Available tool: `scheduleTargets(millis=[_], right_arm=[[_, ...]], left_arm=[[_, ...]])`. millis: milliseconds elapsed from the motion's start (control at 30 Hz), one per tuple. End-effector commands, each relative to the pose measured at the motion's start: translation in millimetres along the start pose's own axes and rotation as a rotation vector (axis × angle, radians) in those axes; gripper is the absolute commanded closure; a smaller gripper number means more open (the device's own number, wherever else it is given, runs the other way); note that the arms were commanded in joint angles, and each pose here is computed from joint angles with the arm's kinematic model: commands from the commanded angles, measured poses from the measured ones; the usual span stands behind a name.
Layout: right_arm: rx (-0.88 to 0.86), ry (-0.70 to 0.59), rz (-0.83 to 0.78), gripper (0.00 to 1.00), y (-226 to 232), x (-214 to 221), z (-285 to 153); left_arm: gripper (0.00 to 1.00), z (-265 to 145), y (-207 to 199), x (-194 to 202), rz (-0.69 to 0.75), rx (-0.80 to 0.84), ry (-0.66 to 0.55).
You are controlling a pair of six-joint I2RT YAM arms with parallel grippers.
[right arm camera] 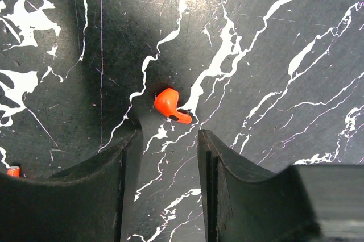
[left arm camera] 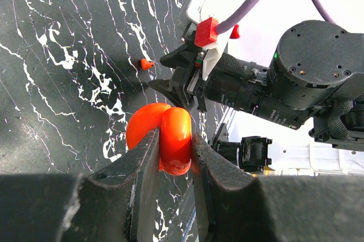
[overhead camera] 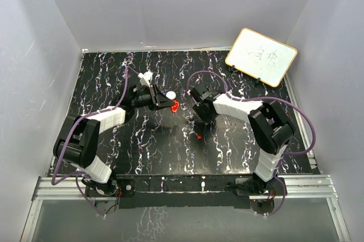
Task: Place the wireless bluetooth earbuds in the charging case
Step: Pick up the earbud from the center of the board.
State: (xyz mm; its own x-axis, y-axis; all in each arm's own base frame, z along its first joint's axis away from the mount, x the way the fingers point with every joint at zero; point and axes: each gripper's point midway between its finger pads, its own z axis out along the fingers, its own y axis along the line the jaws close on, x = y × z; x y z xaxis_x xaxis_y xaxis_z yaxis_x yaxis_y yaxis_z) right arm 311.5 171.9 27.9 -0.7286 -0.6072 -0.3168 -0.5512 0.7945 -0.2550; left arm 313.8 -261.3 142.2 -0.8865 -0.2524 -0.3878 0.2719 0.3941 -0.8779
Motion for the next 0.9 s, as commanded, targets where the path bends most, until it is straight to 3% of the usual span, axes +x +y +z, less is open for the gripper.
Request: scheduleTargets(millis=[0,433,867], right_arm=[[0.025,-0.06,0.0,0.6,-6.8,-23.5,-4.8],[0.044,-0.053,-0.008,0.64,-8.3,-26.6,5.8],[0.046,-0.061,-0.009,0.73,-8.5,-30.3,6.3]], left_arm=[[1.0,-4.0,-17.2,-1.4,0.043,0.047,0.002],[1.0,-4.8,-16.3,0.3,0.045,0.049,0.001],[1.0,-4.5,-13.7,2.6,0.041,0.047,0.002]])
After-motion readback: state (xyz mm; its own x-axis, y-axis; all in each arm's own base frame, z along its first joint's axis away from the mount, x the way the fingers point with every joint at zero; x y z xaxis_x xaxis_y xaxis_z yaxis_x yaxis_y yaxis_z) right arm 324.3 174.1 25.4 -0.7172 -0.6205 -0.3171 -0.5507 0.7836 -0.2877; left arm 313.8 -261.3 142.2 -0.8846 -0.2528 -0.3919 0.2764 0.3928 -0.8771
